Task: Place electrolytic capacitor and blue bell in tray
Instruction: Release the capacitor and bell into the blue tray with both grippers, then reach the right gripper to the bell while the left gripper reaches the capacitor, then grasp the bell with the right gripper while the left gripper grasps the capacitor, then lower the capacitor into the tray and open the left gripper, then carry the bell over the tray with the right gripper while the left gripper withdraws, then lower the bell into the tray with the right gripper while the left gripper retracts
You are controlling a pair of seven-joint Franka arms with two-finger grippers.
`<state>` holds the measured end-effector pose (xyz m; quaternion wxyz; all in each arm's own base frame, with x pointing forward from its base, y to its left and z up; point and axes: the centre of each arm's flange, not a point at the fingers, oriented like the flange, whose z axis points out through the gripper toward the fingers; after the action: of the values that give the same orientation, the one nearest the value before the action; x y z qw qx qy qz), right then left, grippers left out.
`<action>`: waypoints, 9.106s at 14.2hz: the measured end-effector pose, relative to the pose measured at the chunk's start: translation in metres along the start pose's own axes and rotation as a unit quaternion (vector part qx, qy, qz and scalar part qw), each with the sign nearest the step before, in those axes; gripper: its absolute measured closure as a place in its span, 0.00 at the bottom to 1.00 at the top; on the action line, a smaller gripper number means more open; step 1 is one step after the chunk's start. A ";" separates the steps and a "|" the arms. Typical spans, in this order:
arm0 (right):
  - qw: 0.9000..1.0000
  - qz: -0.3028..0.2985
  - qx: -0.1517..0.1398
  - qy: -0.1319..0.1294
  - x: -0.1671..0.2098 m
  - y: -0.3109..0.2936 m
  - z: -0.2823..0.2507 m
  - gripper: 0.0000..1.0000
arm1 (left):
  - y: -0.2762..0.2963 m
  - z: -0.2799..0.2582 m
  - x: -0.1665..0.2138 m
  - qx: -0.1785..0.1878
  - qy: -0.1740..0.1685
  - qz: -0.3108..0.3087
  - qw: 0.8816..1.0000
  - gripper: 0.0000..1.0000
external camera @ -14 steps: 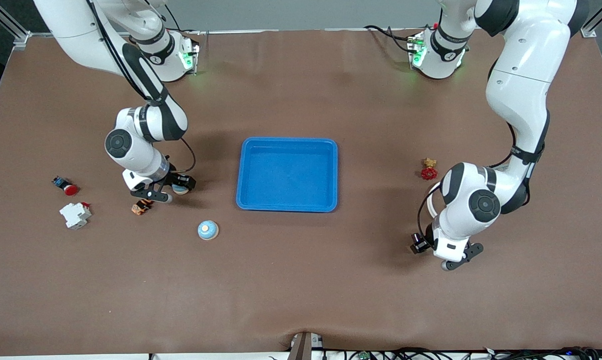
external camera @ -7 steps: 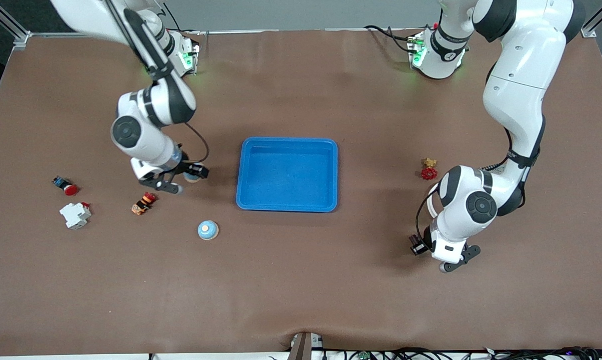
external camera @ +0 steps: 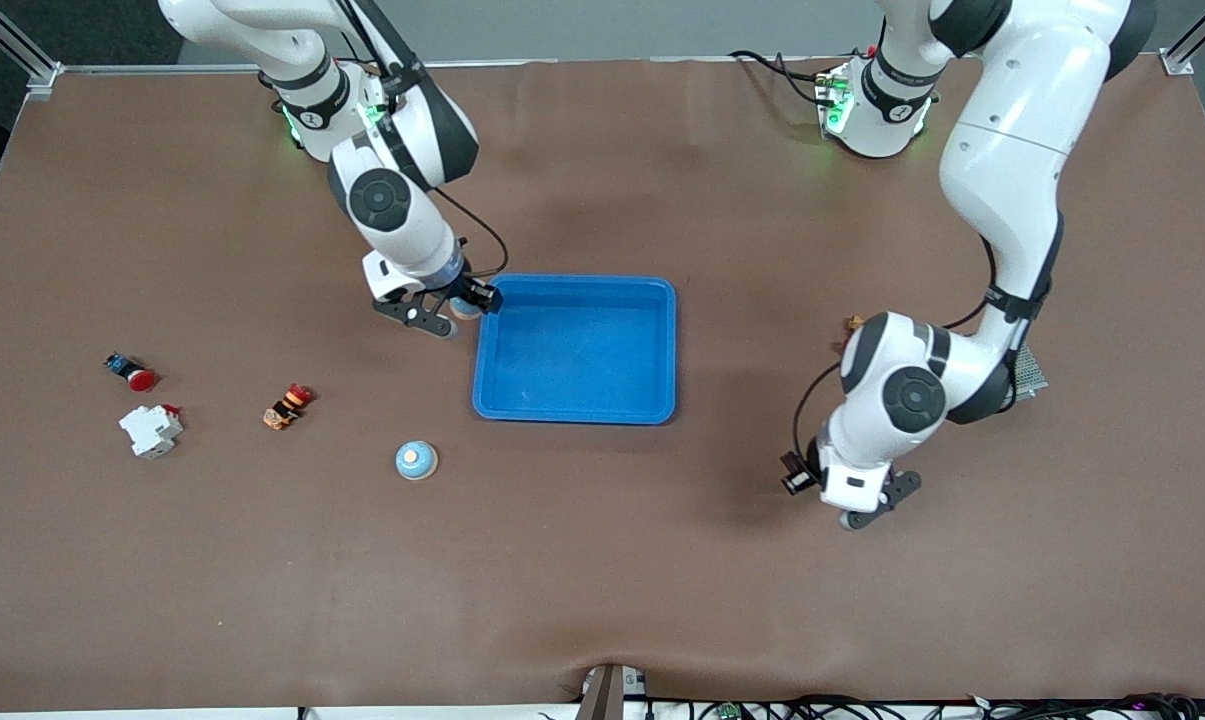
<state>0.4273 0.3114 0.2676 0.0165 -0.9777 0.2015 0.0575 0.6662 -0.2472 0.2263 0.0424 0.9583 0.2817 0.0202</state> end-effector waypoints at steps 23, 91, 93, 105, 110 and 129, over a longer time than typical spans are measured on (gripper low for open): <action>1.000 0.022 0.006 0.017 -0.027 -0.051 0.086 0.34 | 0.084 0.029 -0.264 0.086 -0.021 -0.129 0.988 0.63; 0.991 -0.104 -0.005 0.079 0.273 0.018 0.060 0.32 | 0.049 0.000 -0.302 0.122 -0.054 -0.111 0.985 0.65; 0.993 -0.099 -0.016 0.059 0.270 0.018 0.060 0.32 | 0.049 0.019 -0.316 0.137 -0.047 -0.158 0.977 0.65; 1.000 -0.007 0.018 0.001 0.153 -0.060 -0.023 0.32 | 0.061 0.043 -0.303 0.140 -0.026 -0.274 0.951 0.20; 1.000 0.021 0.019 0.005 0.081 -0.103 -0.003 0.32 | 0.086 -0.018 -0.247 0.136 -0.001 -0.272 0.953 0.00; 0.997 0.016 0.054 0.044 0.045 -0.081 0.074 0.32 | -0.003 -0.237 -0.007 0.055 0.038 -0.024 0.997 0.00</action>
<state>0.4922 0.3722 0.1891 0.0591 -0.9737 0.2201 0.0034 0.6436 -0.2316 0.4619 -0.0210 0.9508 0.3064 0.0404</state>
